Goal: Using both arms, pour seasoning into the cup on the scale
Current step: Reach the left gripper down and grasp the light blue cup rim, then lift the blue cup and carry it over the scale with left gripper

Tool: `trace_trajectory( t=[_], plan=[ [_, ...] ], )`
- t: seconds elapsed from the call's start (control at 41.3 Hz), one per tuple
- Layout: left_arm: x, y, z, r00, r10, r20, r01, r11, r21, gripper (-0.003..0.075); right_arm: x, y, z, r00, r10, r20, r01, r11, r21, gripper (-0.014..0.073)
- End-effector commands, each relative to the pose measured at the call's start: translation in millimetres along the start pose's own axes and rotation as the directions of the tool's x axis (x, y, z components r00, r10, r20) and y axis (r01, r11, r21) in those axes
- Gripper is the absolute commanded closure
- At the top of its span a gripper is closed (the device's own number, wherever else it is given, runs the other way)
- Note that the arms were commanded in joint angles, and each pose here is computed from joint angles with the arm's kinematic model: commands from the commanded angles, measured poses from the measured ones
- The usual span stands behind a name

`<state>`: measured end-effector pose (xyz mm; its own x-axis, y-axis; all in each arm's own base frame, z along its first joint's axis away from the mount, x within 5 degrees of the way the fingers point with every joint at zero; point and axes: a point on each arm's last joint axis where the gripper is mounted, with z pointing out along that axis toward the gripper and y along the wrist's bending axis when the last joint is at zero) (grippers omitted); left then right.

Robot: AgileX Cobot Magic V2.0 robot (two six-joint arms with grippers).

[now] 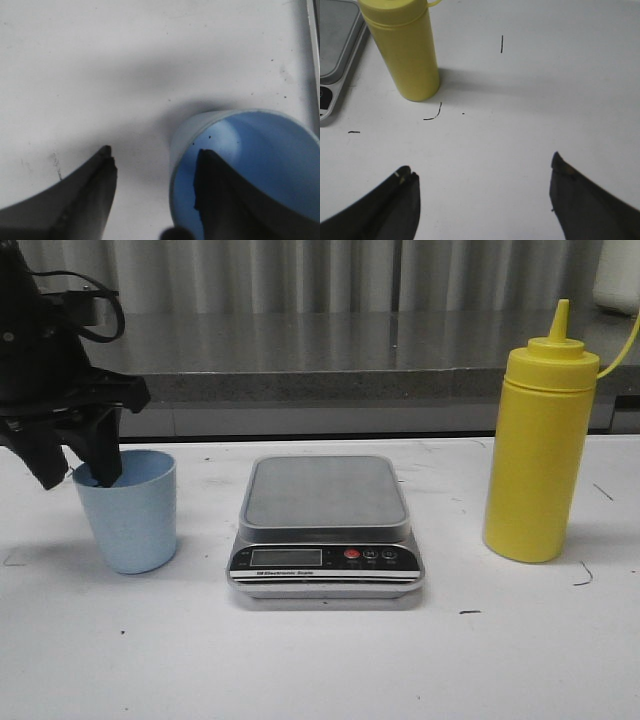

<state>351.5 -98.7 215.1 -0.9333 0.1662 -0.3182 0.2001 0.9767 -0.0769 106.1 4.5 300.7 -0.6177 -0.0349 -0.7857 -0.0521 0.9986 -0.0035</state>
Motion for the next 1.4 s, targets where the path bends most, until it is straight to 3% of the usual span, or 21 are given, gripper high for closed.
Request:
trace_trajectory(
  t=[0.0,0.315,0.484,0.605,0.896,1.114,1.38],
  plan=[
    [-10.4,-5.5,-21.2,0.995,0.0,0.099,-0.002,1.0,0.019,0.0498,-12.2,-1.4,-4.1,0.997,-0.021,0.075,0.02,1.0,0.015,0.0036],
    [-10.4,-5.8,-21.2,0.995,-0.003,0.098,0.001,1.0,0.023,0.0739,-12.2,-1.4,-4.1,0.997,-0.021,0.075,0.02,1.0,0.015,0.0036],
    [-10.2,-8.7,-25.5,0.995,-0.004,0.1,0.001,0.999,0.033,0.074,-12.2,-1.4,-4.1,0.997,-0.021,0.075,0.02,1.0,0.015,0.0036],
    [-11.2,-24.4,-43.5,0.989,0.034,0.145,-0.042,0.998,0.05,0.074,-12.2,-1.4,-4.1,0.997,-0.021,0.075,0.02,1.0,0.015,0.0036],
    [-28.9,-96.1,-103.8,0.95,0.205,0.234,-0.235,0.966,0.11,0.0741,-12.2,-1.4,-4.0,0.997,-0.021,0.074,0.02,1.0,0.015,0.0036],
    [-55.1,-134.0,-99.5,0.935,0.236,0.266,-0.276,0.954,0.122,0.0741,-12.2,-1.4,-4.0,0.997,-0.021,0.074,0.02,1.0,0.015,0.0036],
    [-79.0,-148.3,-70.2,0.939,0.241,0.246,-0.274,0.955,0.109,0.0741,-12.2,-1.4,-4.0,0.997,-0.021,0.074,0.02,1.0,0.015,0.0036]
  ],
)
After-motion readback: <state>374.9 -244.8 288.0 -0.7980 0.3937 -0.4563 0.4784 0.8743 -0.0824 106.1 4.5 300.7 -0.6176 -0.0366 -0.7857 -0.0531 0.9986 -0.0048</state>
